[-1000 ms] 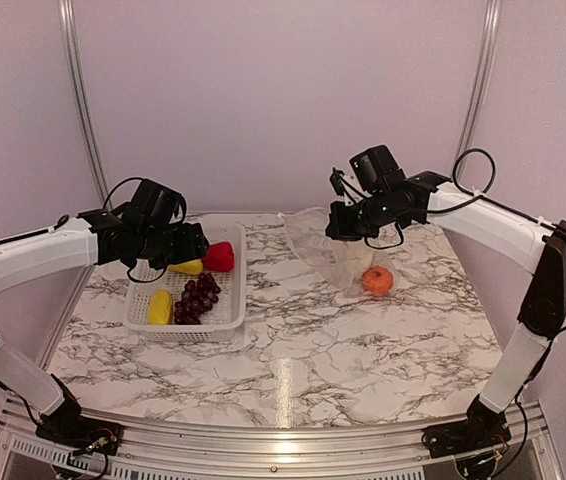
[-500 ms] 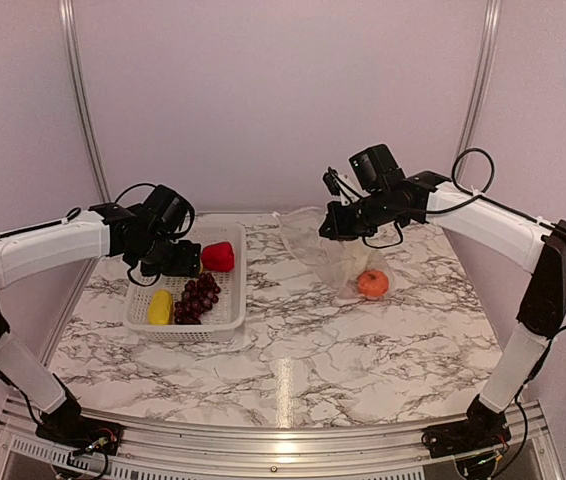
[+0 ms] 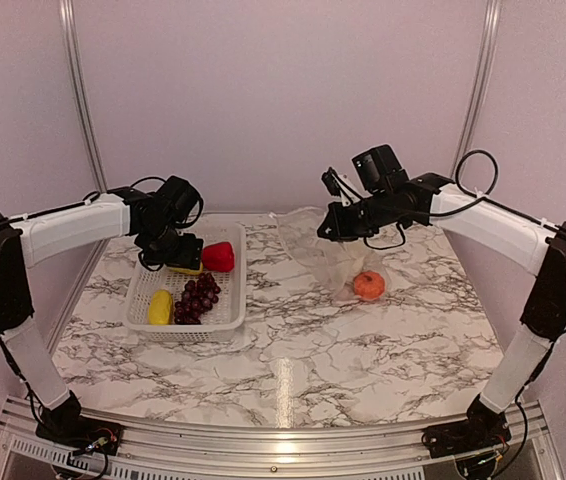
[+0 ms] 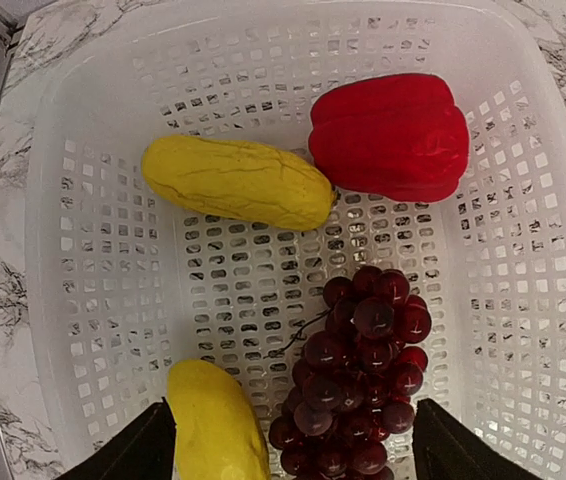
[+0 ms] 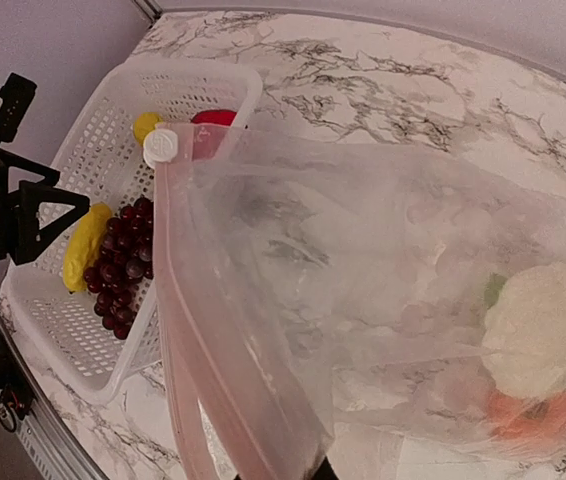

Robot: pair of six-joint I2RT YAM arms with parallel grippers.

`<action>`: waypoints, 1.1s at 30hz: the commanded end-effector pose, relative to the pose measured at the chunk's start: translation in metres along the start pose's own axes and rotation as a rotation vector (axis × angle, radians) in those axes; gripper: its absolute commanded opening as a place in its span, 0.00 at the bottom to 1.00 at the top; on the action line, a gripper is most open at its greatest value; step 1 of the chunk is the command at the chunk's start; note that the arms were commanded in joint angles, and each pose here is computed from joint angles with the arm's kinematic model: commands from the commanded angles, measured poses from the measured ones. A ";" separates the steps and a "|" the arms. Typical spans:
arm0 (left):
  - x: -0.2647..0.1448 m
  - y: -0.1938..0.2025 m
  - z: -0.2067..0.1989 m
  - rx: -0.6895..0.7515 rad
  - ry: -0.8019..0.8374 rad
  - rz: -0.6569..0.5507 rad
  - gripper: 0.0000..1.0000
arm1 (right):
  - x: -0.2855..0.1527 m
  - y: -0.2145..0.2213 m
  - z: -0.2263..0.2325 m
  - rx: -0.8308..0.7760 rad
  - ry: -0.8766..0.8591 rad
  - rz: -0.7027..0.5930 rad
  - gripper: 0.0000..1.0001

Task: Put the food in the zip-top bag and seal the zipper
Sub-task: Pick up the fake fruit from the bin.

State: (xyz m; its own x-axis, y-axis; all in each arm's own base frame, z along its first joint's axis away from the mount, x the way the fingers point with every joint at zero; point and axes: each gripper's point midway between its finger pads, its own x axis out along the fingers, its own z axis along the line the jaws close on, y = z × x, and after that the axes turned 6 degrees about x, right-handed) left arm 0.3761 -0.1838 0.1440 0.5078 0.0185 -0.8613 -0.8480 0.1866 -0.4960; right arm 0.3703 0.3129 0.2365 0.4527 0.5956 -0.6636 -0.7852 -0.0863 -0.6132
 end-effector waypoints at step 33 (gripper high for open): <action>-0.009 0.089 0.044 -0.064 -0.174 0.253 0.67 | -0.026 0.007 0.001 0.036 -0.129 -0.046 0.00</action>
State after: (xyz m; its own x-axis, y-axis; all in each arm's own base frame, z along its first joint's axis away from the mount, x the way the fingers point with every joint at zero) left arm 0.3052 -0.1292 0.1199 0.3351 0.1820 -0.9244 -0.9419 0.0910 -0.3235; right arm 0.3509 0.3027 0.2293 0.4006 0.6775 -0.6168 -0.8049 -0.0614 -0.5902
